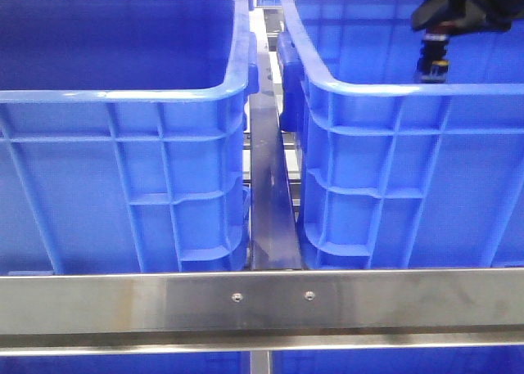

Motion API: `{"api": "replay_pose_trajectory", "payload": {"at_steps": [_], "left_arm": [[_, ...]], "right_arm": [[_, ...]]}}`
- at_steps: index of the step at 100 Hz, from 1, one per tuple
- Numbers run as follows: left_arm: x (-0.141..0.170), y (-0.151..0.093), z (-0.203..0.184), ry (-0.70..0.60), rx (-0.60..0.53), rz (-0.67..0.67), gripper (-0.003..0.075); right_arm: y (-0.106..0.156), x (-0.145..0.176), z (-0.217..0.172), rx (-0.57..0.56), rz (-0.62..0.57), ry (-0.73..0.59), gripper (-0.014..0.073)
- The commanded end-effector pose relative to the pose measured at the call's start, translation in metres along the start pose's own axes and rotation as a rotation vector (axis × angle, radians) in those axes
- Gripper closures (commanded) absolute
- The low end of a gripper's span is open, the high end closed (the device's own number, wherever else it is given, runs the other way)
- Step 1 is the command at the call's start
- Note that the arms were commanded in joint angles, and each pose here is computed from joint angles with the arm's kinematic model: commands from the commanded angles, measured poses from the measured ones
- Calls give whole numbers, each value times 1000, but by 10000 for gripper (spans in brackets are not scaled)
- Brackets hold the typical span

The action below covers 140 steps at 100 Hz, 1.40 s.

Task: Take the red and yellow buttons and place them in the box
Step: 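Carry the red button with the right gripper over the empty bin, then lower the red button into the bin and open the right gripper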

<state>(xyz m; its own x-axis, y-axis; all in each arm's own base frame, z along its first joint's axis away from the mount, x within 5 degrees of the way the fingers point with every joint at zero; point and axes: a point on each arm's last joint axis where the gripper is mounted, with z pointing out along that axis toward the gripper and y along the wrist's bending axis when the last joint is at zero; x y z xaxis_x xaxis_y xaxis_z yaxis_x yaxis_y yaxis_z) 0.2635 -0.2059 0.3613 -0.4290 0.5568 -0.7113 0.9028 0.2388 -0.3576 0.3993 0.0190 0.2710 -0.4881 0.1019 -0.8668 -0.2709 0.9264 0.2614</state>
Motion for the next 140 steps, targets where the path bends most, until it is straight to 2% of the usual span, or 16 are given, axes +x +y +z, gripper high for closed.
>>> {"api": "replay_pose_trajectory", "payload": {"at_steps": [1,37,76,84,96,103,140], "left_arm": [[-16,-21,-16,-101,27,32,136],[-16,-21,-16,-101,27,32,136],[-16,-21,-16,-101,27,32,136],[-16,-21,-16,-101,27,32,136],[-16,-21,-16,-101,27,32,136],[-16,-21,-16,-101,27,32,136],[-16,-21,-16,-101,27,32,136]], "right_arm": [[5,-24,-7,-19,-21,-81,300],[-10,-18,27,-24,50,-67,300],[-16,-8,38,-14,63,-37,295],[-16,-8,38,-11,60,-37,251],[-16,-8,38,-11,60,-37,100],[-16,-8,38,-11,60,-37,48],[-3,-21,13,-29,38,-78,60]]}}
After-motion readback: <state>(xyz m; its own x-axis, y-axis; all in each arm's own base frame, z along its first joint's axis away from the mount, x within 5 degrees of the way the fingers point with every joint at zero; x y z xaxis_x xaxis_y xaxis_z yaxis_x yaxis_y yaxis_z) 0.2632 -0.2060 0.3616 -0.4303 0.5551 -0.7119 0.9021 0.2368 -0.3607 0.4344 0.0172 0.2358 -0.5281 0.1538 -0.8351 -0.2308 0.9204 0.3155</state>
